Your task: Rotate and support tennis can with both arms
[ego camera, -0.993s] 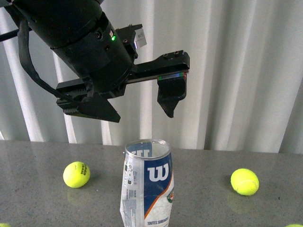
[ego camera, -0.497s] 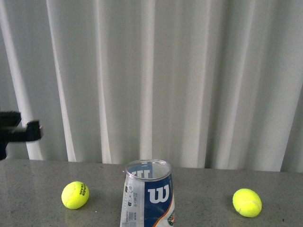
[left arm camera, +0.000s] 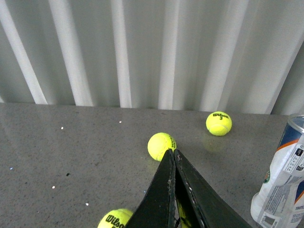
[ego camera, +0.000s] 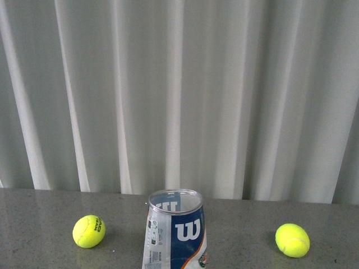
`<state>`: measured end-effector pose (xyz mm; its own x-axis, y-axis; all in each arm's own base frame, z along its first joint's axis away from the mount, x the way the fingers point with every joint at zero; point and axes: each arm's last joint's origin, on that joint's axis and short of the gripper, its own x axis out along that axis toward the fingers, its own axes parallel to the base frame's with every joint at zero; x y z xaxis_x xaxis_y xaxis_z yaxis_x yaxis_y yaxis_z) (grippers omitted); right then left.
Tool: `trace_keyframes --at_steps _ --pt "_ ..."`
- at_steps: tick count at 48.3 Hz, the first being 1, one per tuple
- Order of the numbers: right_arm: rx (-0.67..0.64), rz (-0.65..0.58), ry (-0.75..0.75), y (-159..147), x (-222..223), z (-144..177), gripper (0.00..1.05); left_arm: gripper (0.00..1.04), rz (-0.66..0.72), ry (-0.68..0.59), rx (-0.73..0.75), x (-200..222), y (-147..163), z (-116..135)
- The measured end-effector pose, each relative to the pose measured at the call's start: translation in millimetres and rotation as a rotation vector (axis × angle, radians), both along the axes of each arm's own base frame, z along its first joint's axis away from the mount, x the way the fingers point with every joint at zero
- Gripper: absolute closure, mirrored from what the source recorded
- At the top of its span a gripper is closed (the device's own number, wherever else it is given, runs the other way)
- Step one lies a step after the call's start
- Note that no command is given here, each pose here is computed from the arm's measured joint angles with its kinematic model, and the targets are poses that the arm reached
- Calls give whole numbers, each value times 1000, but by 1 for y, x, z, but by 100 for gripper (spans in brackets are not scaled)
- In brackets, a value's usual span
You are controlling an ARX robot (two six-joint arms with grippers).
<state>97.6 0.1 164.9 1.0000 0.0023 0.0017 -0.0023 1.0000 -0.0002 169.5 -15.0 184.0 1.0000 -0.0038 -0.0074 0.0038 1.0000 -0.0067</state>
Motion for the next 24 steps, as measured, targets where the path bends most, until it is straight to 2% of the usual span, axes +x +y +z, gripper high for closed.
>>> trace_keyframes --at_steps 8,24 --pt "0 0 0 0 0 0 7 101 -10 2 -1 -16 12 -7" --pt "0 0 0 0 0 0 7 101 2 -21 0 -34 15 -13"
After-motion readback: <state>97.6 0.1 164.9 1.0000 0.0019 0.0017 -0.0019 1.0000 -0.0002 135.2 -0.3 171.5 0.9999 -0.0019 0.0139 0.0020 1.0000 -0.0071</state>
